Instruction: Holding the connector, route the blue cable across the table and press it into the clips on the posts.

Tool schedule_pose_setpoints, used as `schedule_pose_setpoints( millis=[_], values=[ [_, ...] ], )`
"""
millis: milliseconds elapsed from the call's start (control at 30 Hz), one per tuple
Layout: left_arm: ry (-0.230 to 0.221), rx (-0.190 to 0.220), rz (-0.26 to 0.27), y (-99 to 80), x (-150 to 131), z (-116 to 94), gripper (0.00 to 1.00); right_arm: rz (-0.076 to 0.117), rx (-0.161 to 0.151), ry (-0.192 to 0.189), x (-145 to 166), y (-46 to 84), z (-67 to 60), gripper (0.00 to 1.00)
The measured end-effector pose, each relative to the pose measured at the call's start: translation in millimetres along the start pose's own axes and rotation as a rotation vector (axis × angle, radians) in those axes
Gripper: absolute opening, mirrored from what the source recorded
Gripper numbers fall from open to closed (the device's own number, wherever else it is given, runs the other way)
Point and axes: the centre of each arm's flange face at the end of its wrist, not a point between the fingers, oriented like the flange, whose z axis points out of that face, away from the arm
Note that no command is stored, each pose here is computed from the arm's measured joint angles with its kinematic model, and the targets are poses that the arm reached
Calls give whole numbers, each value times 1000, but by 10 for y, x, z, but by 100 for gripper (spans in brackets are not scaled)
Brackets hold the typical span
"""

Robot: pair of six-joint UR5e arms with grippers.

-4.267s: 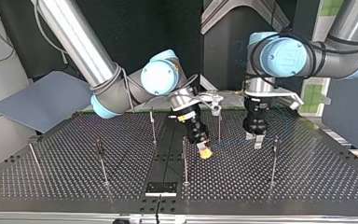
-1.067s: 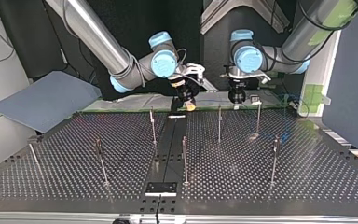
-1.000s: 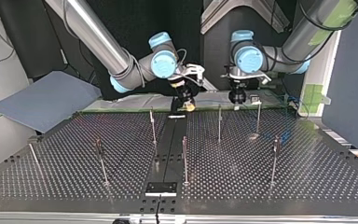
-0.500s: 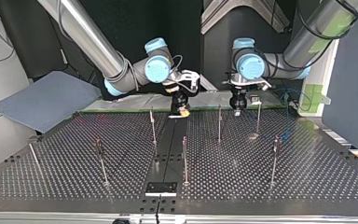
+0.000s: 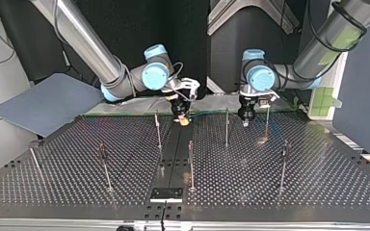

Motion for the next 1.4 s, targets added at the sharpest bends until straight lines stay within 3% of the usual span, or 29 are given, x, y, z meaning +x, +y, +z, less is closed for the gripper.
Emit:
schedule_pose_setpoints(
  millis=[167, 500, 567, 633, 667, 733, 767, 833, 867, 933, 1067, 1400],
  values=[
    [20, 10, -12, 9, 64, 174, 0, 8, -9, 2, 18, 83, 17, 0],
    [-21, 8, -32, 24, -110, 435, 0, 13, -27, 5, 48, 235, 45, 0],
    [-19, 6, -30, 27, -112, 437, 6, 13, -30, 5, 54, 260, 49, 0],
    [-13, 3, -25, 27, -106, 430, 26, 14, -32, 6, 57, 276, 52, 0],
    [-9, -2, -19, 28, -100, 424, 26, 14, -33, 6, 58, 282, 53, 0],
    [0, -14, -8, 29, -86, 408, 53, 15, -34, 6, 60, 291, 54, 0],
    [7, -24, 1, 30, -77, 394, 53, 15, -35, 6, 60, 296, 54, 0],
    [18, -40, 17, 27, -63, 372, 76, 15, -35, 6, 60, 299, 55, 0],
    [27, -51, 28, 24, -51, 355, 76, 14, -35, 6, 60, 300, 55, 0],
    [40, -63, 46, 16, -32, 331, 99, 13, -35, 5, 58, 300, 54, 0],
    [75, -76, 85, -14, 2, 273, 99, 11, -35, 3, 56, 303, 52, 0],
    [152, -97, 124, -110, 9, -4, 99, 8, -34, 1, 54, 303, 50, 0]
  ],
)
